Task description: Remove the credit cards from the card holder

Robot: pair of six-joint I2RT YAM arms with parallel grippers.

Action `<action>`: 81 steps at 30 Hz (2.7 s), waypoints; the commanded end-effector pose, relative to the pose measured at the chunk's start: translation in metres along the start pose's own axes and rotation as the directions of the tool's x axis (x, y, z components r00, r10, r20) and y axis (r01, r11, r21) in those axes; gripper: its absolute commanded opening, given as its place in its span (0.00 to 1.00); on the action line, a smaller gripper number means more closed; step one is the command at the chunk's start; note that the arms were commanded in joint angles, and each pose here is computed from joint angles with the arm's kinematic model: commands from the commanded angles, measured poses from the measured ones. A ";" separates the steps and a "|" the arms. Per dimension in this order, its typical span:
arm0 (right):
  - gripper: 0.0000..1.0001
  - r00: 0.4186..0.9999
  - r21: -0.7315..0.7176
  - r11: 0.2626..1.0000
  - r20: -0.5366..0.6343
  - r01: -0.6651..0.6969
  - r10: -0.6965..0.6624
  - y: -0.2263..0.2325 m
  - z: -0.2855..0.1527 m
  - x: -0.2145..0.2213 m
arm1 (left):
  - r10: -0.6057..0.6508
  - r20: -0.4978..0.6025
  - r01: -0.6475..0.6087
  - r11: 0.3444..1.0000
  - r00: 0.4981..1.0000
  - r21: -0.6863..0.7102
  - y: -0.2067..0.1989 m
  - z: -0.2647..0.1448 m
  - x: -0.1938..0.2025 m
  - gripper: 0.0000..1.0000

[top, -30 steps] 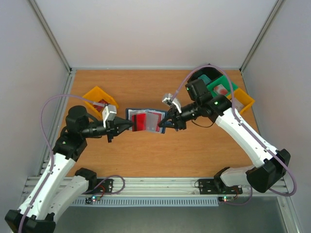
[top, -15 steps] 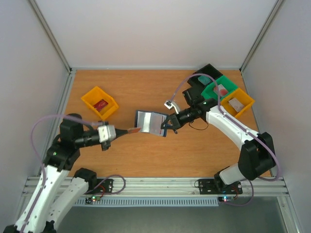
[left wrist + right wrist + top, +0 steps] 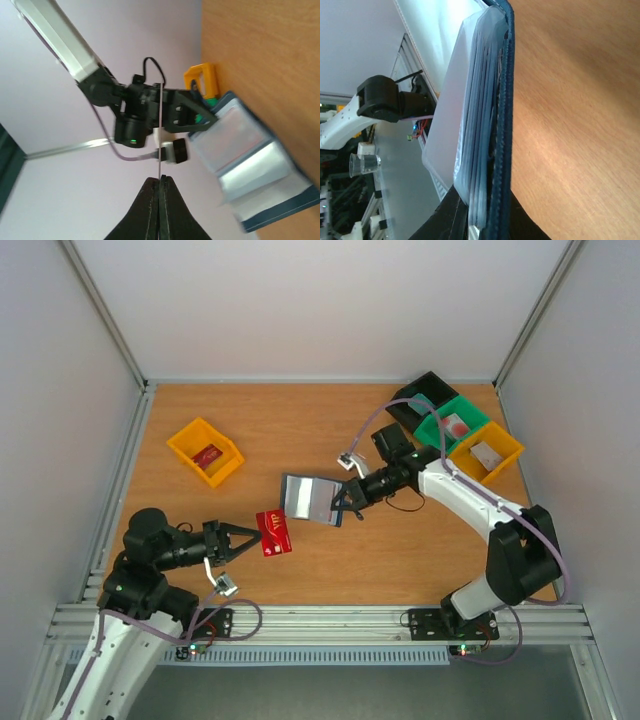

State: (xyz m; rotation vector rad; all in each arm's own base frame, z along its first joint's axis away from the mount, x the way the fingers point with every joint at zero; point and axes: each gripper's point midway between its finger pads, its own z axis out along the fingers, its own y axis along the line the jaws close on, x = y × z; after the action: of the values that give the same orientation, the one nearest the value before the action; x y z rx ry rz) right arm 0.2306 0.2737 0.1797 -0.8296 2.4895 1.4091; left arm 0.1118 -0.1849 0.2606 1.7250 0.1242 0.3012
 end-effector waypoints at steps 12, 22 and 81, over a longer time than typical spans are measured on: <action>0.02 0.927 -0.024 0.943 -0.193 -0.331 0.321 -0.051 0.071 0.042 | 0.239 0.024 -0.239 0.971 0.971 0.004 -0.006 -0.002 -0.009 0.00; 0.16 0.859 0.076 0.890 -0.234 -0.450 0.455 -0.088 0.078 0.067 | 0.203 0.025 -0.204 0.979 0.979 0.016 -0.005 -0.001 -0.006 0.00; 0.16 0.900 -0.357 0.886 -0.207 0.295 -0.383 0.160 0.051 -0.018 | 0.386 0.054 -0.379 0.919 0.921 -0.106 0.011 0.019 0.015 0.00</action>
State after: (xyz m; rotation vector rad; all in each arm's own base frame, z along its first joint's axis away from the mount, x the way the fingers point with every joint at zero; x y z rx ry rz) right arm 0.1510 0.3885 0.2621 -1.5803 2.2011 1.6582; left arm 0.1291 -0.1985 0.2609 1.7046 -0.0531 0.3412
